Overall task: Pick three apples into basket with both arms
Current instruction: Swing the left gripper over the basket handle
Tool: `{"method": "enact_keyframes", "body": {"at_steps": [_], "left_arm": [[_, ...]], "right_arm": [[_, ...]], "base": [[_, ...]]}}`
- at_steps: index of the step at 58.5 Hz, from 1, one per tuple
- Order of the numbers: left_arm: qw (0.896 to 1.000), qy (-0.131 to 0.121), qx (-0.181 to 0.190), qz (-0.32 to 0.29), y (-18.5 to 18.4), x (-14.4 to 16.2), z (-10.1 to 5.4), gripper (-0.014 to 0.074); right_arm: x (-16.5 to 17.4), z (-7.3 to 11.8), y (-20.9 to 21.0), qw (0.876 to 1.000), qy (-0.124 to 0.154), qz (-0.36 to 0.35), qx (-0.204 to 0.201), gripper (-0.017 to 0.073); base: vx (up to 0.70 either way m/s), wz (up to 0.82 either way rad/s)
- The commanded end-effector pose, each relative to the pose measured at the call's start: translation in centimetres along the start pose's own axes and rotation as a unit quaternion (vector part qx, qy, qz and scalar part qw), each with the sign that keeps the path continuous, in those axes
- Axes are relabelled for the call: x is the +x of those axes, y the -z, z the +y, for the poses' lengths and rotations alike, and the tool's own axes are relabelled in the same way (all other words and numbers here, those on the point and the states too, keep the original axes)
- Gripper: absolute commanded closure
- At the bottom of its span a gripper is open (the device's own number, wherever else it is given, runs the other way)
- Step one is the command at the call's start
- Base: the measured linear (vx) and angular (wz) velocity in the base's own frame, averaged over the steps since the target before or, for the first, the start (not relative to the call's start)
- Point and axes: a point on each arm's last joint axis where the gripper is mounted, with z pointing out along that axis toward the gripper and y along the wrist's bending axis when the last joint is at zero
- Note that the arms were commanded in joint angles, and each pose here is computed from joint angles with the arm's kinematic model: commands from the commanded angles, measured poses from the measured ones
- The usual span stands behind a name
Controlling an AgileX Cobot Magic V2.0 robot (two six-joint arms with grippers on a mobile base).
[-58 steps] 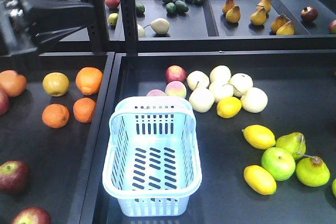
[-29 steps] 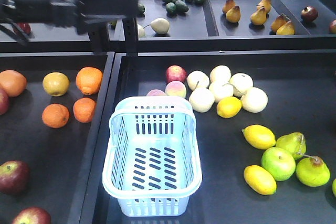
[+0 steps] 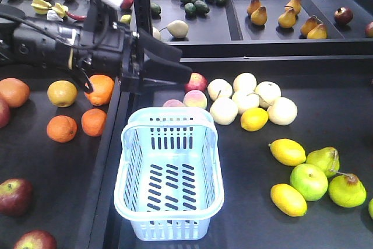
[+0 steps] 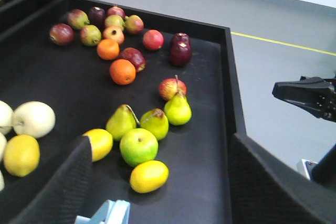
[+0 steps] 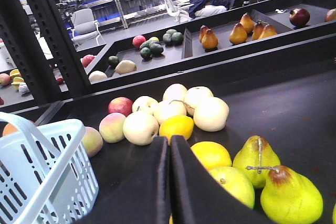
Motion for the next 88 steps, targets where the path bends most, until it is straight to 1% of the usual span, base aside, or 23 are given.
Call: {"method": "enact_keyframes", "body": {"at_steps": [1, 12, 16, 17, 21, 22, 28, 30, 45, 58, 63, 68, 73, 88], "left_arm": [[0.999, -0.032, 0.009, 0.000, 0.2, -1.4, -1.0, 0.0090], [1.000, -0.021, 0.014, 0.011, -0.4, 0.1, -0.3, 0.0090], [1.000, -0.017, 0.003, 0.019, -0.8, 1.3, 0.3, 0.0090], [1.000, -0.020, -0.002, 0.021, -0.9, 1.6, 0.5, 0.0090], [0.999, -0.019, -0.013, 0.034, -1.3, 3.2, 1.1, 0.0090], [0.999, -0.015, -0.015, 0.038, -1.4, 3.7, 1.3, 0.0090], [0.998, -0.011, -0.026, 0.055, -1.8, 5.7, 1.8, 0.0090], [0.998, -0.012, -0.031, 0.057, -1.8, 6.0, 1.8, 0.0090], [0.997, -0.013, -0.044, 0.058, -1.6, 6.1, 2.1, 0.0090], [0.996, -0.018, -0.069, 0.061, -1.6, 6.2, 2.5, 0.0090], [0.995, -0.015, -0.081, 0.064, -1.7, 6.5, 3.0, 0.0090], [0.995, -0.008, -0.075, 0.068, -1.9, 7.0, 3.2, 0.0090], [0.995, -0.006, -0.067, 0.068, -2.0, 7.1, 3.1, 0.0090], [0.995, -0.006, -0.076, 0.069, -2.0, 7.1, 3.3, 0.0090]], "right_arm": [[-0.3, 0.1, 0.0, 0.999, 0.003, -0.036, -0.008, 0.0564], [-0.3, 0.1, 0.0, 0.999, 0.003, -0.036, -0.008, 0.0564], [-0.3, 0.1, 0.0, 0.999, 0.003, -0.036, -0.008, 0.0564], [-0.3, 0.1, 0.0, 0.999, 0.003, -0.036, -0.008, 0.0564], [-0.3, 0.1, 0.0, 0.999, 0.003, -0.036, -0.008, 0.0564], [-0.3, 0.1, 0.0, 0.999, 0.003, -0.036, -0.008, 0.0564], [-0.3, 0.1, 0.0, 0.999, 0.003, -0.036, -0.008, 0.0564], [-0.3, 0.1, 0.0, 0.999, 0.003, -0.036, -0.008, 0.0564], [-0.3, 0.1, 0.0, 0.999, 0.003, -0.036, -0.008, 0.0564], [-0.3, 0.1, 0.0, 0.999, 0.003, -0.037, -0.008, 0.0564], [-0.3, 0.1, 0.0, 0.999, 0.003, -0.037, -0.008, 0.0564], [-0.3, 0.1, 0.0, 0.999, 0.003, -0.037, -0.008, 0.0564], [-0.3, 0.1, 0.0, 0.999, 0.003, -0.037, -0.008, 0.0564], [-0.3, 0.1, 0.0, 0.999, 0.003, -0.037, -0.008, 0.0564]], "base": [[0.00, 0.00], [0.00, 0.00], [0.00, 0.00], [0.00, 0.00], [0.00, 0.00], [0.00, 0.00], [0.00, 0.00], [0.00, 0.00], [0.00, 0.00], [0.00, 0.00], [0.00, 0.00], [0.00, 0.00], [0.00, 0.00], [0.00, 0.00]]}}
